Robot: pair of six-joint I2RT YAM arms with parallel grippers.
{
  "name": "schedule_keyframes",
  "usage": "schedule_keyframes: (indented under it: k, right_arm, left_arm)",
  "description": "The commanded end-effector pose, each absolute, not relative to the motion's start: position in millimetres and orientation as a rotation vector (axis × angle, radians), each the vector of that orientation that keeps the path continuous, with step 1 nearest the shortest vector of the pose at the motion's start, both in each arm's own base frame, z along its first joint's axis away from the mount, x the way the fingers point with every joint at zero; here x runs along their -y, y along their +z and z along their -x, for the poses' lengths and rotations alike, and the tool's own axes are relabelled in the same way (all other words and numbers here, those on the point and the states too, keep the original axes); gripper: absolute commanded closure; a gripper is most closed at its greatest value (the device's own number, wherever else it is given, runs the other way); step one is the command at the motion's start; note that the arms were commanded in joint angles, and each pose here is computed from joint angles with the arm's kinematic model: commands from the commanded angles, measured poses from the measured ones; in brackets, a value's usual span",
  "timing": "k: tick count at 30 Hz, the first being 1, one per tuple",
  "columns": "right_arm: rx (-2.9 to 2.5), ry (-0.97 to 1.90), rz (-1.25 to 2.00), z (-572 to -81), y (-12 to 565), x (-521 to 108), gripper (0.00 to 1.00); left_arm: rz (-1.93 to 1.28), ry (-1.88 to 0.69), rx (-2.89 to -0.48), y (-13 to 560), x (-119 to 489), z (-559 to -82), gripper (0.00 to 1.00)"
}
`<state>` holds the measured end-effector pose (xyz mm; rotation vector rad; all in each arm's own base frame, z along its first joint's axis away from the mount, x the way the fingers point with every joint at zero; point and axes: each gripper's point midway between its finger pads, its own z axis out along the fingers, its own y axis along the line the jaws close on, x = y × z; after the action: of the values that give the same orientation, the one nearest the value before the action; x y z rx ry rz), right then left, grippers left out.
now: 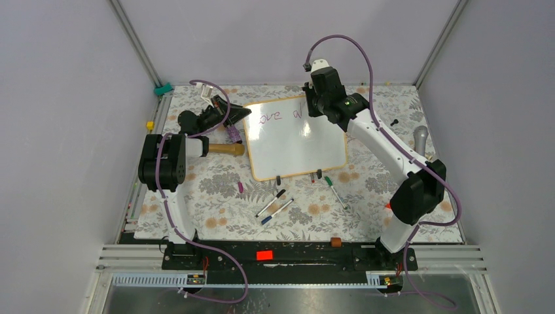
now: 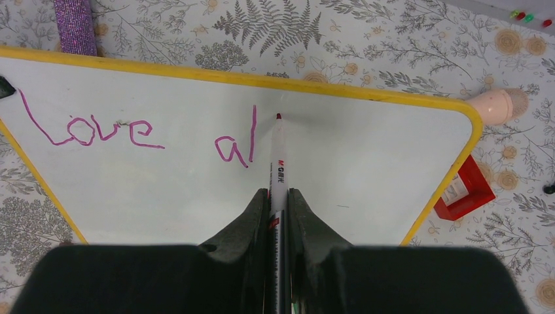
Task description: Write a sentence on the whiteboard
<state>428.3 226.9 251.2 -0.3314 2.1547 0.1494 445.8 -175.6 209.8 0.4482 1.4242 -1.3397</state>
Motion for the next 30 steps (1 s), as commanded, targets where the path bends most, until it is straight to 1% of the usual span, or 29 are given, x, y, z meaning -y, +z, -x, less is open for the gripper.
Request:
schedule_keyframes:
  k: [1,20,24,30]
  right_arm:
    - [-2.155,0.165,0.325,-424,255,-223,1.00]
    - [-2.227,0.189,0.330,-398,229,-216,1.00]
    - [-2.207,0.205,0.328,-398,239,-217,1.00]
    - [-2.099,0.319,0.341,-387,278,-224,1.00]
  left_arm:
    - [-0.666,-1.328,-1.410,182,193,-422,1.00]
    - [-0.666,-1.324,-1.408,183,192,-423,1.00]
    - [-0.663,-1.324,-1.409,183,192,-423,1.00]
    - [-0.661,-1.323,-1.411,182,191,-423,1.00]
